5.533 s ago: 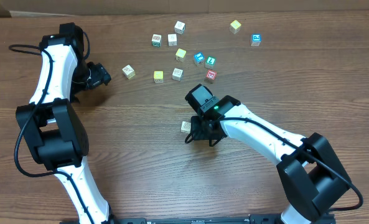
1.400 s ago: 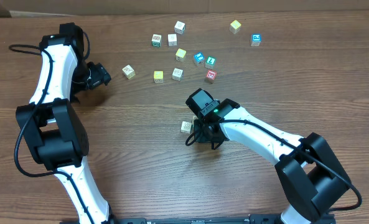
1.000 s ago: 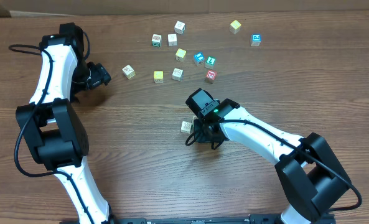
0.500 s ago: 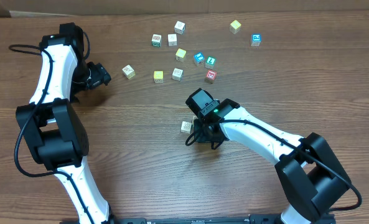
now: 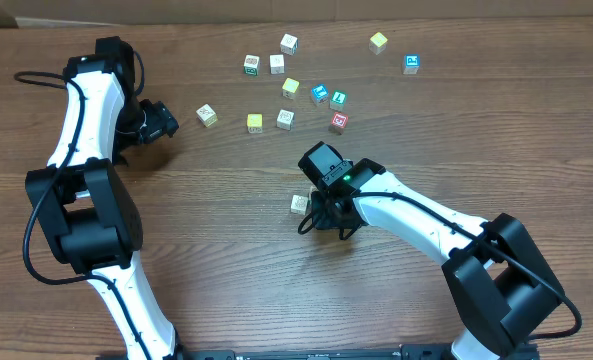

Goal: Form a circle

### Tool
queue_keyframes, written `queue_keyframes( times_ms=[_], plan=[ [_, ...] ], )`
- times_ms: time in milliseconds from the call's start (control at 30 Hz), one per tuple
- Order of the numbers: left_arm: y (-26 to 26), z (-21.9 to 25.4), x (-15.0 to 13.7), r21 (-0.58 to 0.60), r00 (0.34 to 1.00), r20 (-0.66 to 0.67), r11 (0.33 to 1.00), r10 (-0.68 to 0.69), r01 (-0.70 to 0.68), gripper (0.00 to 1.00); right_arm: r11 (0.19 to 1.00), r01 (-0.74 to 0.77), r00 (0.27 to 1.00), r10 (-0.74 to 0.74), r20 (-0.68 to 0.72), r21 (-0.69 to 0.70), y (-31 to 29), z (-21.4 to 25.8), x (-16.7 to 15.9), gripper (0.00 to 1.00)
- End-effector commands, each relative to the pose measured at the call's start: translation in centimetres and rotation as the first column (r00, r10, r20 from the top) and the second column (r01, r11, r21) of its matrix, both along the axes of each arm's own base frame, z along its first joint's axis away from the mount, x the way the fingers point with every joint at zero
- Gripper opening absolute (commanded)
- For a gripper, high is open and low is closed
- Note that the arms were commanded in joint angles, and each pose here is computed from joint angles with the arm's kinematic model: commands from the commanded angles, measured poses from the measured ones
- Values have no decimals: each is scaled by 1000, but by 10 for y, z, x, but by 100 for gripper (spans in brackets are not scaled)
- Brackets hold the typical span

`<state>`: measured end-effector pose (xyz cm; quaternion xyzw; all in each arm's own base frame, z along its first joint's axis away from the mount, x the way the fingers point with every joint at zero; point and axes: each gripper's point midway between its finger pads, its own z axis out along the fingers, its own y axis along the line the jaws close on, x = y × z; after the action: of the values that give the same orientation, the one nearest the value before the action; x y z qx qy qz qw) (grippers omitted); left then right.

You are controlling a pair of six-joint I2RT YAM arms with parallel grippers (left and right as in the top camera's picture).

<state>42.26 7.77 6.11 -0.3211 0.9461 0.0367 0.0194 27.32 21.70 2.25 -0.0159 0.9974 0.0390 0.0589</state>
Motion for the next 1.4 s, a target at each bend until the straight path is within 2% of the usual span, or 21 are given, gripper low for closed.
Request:
queue_keyframes(
  times_ms=[0, 233, 367, 533, 633, 700, 933, 1100, 1367],
  plan=[
    [-3, -6, -1, -4, 1000, -14, 1000, 14, -14, 100, 1000, -15, 998, 14, 54, 18, 10, 14, 16, 38],
    [-3, -6, -1, -4, 1000, -14, 1000, 14, -14, 100, 998, -47, 992, 44, 118, 30, 20, 38, 36, 38],
    [-3, -6, -1, -4, 1000, -14, 1000, 14, -14, 100, 1000, -9, 991, 9, 136, -5, 6, 50, 48, 37],
    [-3, -6, -1, -4, 1000, -14, 1000, 14, -14, 100, 996, 87, 993, -86, 85, -15, -20, 49, 51, 34],
    [-3, -6, -1, -4, 1000, -14, 1000, 14, -14, 99, 998, -10, 1000, 10, 7, 60, -16, 48, 42, 35],
    [-3, -6, -1, -4, 1000, -14, 1000, 14, -14, 99, 992, -77, 996, 81, -28, 100, -9, 47, 33, 40],
    [-3, -6, -1, -4, 1000, -14, 1000, 14, -14, 100, 976, -205, 975, 210, -71, 74, -3, 46, 11, 52],
    [-3, -6, -1, -4, 1000, -14, 1000, 14, -14, 99, 971, -236, 971, 237, -43, 22, 0, 45, 10, 54],
    [-3, -6, -1, -4, 1000, -14, 1000, 14, -14, 99, 969, -247, 969, 247, 4, 21, 4, 30, 14, 54]
  ],
)
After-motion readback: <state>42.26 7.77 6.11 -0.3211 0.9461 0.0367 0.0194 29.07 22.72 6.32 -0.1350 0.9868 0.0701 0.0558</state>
